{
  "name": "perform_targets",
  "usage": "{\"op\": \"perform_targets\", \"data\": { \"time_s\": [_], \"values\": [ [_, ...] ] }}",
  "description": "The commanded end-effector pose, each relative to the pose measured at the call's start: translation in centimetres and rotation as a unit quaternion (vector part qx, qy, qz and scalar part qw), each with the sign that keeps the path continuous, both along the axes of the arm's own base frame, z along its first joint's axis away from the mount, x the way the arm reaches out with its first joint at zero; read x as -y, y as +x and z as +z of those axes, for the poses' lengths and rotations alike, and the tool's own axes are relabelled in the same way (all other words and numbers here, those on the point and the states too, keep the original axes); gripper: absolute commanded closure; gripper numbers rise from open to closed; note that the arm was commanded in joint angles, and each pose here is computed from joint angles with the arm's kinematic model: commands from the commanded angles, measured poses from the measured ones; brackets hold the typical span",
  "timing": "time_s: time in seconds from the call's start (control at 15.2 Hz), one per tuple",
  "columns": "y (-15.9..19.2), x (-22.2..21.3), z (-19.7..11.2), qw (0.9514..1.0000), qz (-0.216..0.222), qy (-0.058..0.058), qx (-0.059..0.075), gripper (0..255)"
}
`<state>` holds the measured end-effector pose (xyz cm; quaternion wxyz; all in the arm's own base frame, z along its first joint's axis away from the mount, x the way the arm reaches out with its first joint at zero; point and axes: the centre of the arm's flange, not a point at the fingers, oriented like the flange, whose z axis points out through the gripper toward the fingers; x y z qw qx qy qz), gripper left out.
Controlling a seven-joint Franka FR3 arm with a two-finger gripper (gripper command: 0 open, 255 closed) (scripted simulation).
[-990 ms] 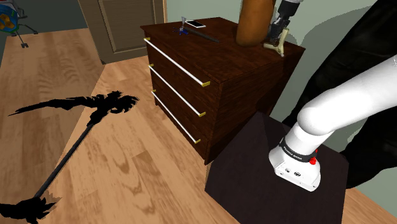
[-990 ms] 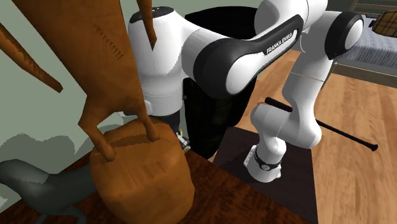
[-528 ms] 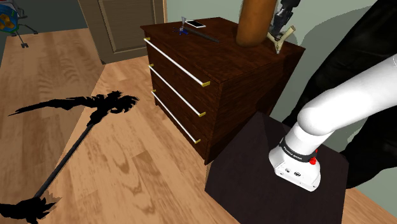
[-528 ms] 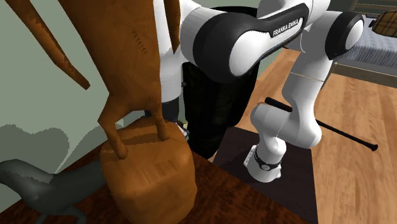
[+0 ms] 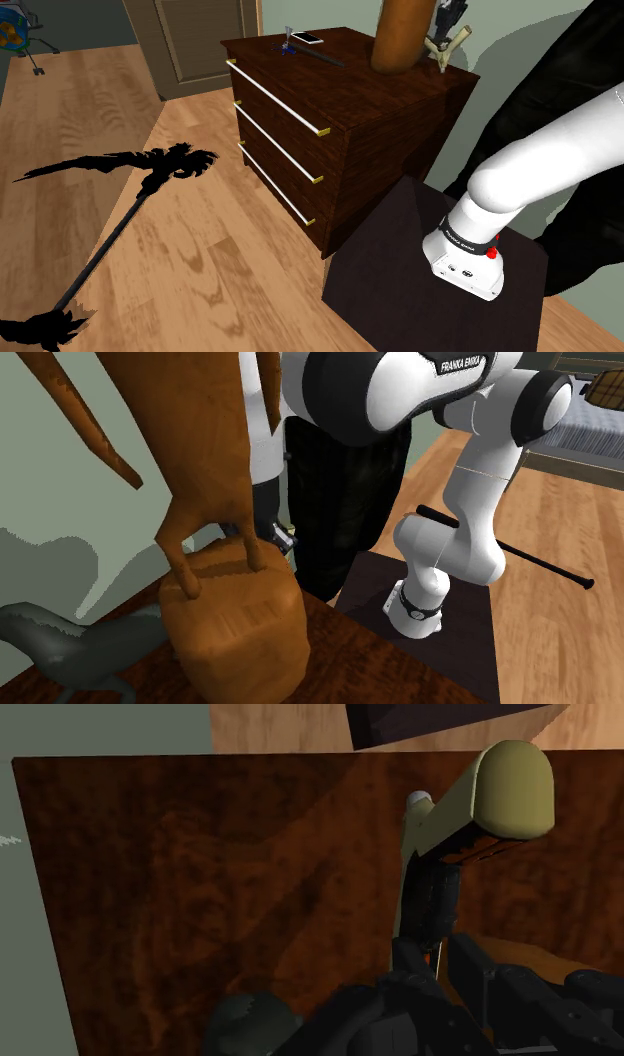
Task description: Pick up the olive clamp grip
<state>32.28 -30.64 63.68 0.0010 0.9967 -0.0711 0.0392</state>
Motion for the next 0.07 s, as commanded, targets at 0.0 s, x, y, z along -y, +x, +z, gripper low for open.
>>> {"op": "perform_targets", "data": {
  "time_s": [0.0],
  "values": [
    [0.1, 0.0, 0.43, 1.0, 0.0, 0.0, 0.0, 255]
  ]
}}
